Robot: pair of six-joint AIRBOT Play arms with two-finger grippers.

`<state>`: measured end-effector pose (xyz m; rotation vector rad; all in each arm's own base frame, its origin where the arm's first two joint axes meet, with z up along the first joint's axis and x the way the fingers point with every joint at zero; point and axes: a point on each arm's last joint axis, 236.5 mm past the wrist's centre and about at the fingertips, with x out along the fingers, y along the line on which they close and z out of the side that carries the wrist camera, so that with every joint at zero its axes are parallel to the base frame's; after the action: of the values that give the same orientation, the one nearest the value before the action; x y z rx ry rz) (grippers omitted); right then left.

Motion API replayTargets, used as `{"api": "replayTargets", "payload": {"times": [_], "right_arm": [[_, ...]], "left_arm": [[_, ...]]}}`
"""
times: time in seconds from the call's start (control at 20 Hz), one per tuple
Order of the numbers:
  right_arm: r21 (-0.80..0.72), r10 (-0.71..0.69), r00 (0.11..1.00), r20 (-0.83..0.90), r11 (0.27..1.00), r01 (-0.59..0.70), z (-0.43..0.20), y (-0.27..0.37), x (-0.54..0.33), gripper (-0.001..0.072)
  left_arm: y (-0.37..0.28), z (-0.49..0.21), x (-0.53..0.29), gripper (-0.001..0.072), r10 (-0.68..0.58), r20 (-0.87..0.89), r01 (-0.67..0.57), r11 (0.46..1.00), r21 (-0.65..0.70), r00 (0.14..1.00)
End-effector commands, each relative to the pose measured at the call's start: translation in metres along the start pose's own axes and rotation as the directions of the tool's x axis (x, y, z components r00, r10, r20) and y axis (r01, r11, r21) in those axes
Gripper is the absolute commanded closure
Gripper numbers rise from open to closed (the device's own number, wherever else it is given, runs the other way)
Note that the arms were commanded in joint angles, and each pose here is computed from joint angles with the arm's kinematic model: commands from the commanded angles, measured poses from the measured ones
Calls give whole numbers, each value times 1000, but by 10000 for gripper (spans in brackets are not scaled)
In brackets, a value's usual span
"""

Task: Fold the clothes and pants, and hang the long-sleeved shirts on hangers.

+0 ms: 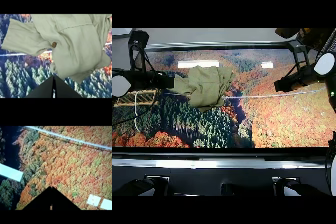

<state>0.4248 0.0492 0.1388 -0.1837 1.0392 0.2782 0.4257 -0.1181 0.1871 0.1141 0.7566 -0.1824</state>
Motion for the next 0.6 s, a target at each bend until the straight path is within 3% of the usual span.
{"api": "replayTargets", "payload": {"times": [0.0, 0.4, 0.45, 0.5, 0.55], "right_arm": [[0, 1, 1000, -1, 1000, -1, 0, 0, 0, 677], [0, 1, 1000, -1, 1000, -1, 0, 0, 0, 677], [0, 1, 1000, -1, 1000, -1, 0, 0, 0, 677], [0, 1, 1000, -1, 1000, -1, 0, 0, 0, 677], [0, 1, 1000, -1, 1000, -1, 0, 0, 0, 677]], "left_arm": [[0, 0, 0, 684, 1, 0, -1, 1000, 0, 1000], [0, 0, 1, 679, 2, -1, -2, 1000, 0, 1000], [1, -1, 2, 596, 2, -5, -2, 1000, 0, 1000], [1, -4, 3, 261, 3, -19, -3, 1000, -12, 1000], [1, -9, 3, -13, 6, -37, -8, 999, -43, 999]]}}
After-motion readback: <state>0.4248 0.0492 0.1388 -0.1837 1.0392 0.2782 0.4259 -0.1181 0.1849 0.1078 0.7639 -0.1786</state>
